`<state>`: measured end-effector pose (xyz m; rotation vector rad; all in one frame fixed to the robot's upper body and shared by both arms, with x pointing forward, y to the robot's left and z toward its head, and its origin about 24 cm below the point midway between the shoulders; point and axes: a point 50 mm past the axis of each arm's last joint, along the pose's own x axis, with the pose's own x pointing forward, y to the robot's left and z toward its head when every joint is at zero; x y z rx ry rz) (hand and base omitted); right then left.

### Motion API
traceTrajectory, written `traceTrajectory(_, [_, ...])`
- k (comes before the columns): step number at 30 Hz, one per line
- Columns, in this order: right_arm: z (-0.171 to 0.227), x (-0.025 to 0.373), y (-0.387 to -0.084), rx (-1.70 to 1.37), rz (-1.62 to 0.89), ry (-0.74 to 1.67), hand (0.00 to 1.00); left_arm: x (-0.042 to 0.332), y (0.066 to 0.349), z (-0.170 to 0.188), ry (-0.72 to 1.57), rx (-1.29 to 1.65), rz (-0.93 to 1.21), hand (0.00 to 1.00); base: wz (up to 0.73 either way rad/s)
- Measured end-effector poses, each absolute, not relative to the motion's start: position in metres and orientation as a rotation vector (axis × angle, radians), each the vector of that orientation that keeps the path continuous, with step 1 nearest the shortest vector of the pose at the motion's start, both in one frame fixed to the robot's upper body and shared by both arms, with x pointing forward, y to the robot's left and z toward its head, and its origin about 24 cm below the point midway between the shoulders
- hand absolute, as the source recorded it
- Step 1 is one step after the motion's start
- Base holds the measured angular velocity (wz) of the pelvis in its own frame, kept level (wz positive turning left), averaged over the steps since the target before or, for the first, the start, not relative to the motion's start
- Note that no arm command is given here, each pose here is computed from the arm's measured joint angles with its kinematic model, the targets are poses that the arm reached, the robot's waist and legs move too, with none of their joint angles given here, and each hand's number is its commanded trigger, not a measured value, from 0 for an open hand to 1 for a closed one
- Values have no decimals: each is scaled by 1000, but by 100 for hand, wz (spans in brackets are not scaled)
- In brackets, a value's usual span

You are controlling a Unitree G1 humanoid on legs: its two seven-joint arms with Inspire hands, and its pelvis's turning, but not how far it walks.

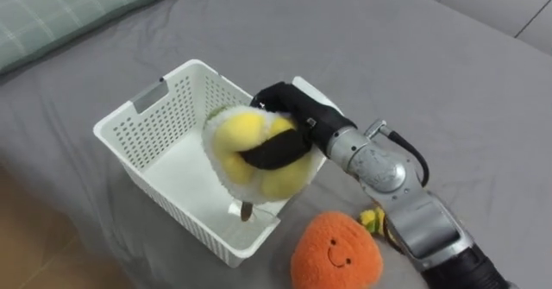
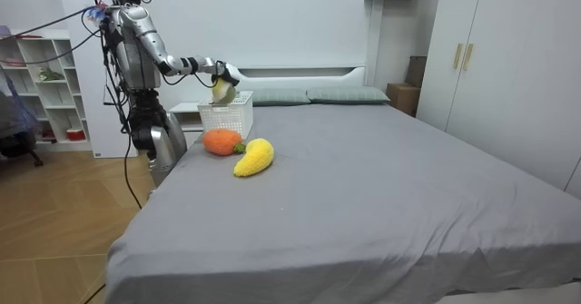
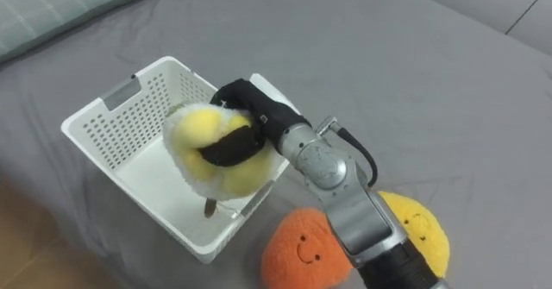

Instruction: Collect toys from the bed

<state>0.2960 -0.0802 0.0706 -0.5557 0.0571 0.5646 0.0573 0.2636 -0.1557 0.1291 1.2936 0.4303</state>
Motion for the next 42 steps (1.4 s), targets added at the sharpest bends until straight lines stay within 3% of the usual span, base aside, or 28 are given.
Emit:
traceTrajectory(17, [54, 300, -88, -624, 534, 124, 0, 44, 265, -157, 1352, 146, 455, 0, 4])
traceTrajectory(42, [80, 294, -108, -451, 385, -33, 0, 55, 261, -153, 1260, 159, 470, 0, -8])
